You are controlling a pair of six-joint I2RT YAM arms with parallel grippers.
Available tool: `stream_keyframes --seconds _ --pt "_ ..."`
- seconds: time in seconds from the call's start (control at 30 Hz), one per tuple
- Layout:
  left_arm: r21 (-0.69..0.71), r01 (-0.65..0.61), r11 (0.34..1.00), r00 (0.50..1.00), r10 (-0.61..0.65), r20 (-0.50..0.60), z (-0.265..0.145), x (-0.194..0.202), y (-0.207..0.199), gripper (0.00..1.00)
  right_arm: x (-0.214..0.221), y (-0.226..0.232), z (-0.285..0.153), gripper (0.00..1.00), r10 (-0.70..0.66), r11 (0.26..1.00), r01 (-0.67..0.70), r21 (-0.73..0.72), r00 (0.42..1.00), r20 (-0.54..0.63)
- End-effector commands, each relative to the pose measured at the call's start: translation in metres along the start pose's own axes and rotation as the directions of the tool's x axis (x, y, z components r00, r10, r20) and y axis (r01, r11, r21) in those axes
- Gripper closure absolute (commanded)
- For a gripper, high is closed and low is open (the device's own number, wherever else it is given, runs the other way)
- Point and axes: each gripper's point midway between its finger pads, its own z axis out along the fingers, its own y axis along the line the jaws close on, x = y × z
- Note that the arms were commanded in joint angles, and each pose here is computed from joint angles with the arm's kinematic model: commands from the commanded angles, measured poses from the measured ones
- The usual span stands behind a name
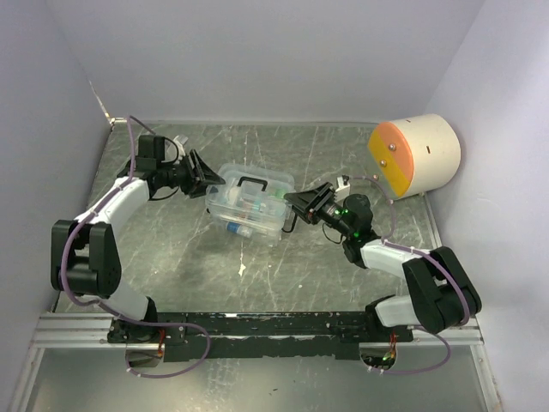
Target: Organize the medicine kit
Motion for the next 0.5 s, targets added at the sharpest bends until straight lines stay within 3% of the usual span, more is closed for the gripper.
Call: stream_keyframes --seconds 0.0,0.13,0.47 --pt "0.002 -0.015 1.0 1.0 0.015 0.012 -0.003 -0.009 0.009 0.41 0.0 -0.005 0.002 0.6 -0.025 1.0 0.025 0.008 1.0 -0.001" --pt "0.068 -0.01 0.998 1.0 0.009 0.014 0.002 -0.013 0.006 0.42 0.0 -0.009 0.002 0.6 -0.046 0.999 0.046 0.026 0.999 -0.003" --pt "-0.005 -0.058 0.998 0.998 0.058 0.008 0.004 -0.02 0.018 0.41 -0.005 -0.021 0.005 0.65 -0.157 0.984 0.156 0.09 0.988 -0.002"
